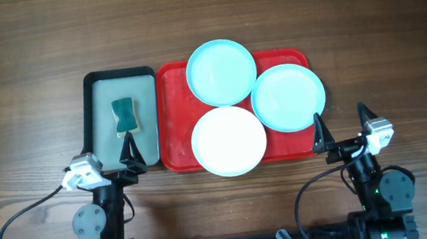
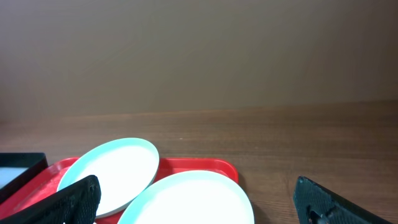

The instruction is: Clean dirty plates on tray and stack at the side

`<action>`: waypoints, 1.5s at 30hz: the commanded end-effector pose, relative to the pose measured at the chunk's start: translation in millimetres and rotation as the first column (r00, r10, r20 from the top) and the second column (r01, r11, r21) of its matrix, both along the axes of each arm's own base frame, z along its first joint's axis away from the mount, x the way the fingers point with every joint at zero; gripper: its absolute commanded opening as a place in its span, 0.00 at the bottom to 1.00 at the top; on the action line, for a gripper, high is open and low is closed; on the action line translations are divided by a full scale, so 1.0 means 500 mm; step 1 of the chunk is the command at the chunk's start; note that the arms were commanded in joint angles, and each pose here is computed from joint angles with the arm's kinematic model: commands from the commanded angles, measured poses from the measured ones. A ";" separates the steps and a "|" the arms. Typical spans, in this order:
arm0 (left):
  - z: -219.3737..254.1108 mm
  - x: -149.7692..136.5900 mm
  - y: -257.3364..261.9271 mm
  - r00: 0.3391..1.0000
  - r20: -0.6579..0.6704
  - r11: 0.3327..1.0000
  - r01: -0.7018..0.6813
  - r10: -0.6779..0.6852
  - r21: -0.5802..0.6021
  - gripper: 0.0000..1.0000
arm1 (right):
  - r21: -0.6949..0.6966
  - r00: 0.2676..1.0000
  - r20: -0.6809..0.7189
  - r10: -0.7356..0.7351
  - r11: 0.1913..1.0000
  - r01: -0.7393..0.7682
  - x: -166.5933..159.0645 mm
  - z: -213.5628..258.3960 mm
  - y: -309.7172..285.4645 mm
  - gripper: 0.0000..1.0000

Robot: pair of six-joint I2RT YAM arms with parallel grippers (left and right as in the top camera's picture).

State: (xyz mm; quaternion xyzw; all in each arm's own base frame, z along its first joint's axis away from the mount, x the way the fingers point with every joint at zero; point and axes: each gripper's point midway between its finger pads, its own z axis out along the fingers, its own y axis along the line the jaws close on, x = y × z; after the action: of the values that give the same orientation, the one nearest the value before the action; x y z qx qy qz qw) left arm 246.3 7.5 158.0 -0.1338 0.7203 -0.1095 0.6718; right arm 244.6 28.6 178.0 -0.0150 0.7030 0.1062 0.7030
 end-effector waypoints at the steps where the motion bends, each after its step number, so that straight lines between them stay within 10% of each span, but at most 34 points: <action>1: -0.004 0.000 0.004 1.000 -0.004 1.000 -0.006 0.006 0.016 1.00 | 0.011 1.000 0.006 0.022 1.000 -0.022 -0.001 0.003 0.008 1.00; 37: 0.001 0.000 0.002 1.000 0.006 1.000 -0.003 0.003 0.005 1.00 | 0.029 1.000 -0.002 0.022 0.999 -0.022 -0.001 0.001 0.008 1.00; 45: 0.209 -0.031 -0.024 0.985 0.158 0.994 0.075 -0.062 -0.079 1.00 | 0.026 0.995 0.103 0.003 1.000 -0.005 -0.019 0.156 0.002 1.00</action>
State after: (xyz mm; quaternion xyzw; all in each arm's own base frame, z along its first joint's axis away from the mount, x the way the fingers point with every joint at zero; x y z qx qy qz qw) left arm 241.4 -1.6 201.0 -0.1328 0.6935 -0.1533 0.6913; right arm 241.3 29.0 206.0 -0.0123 0.6918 0.1121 0.7132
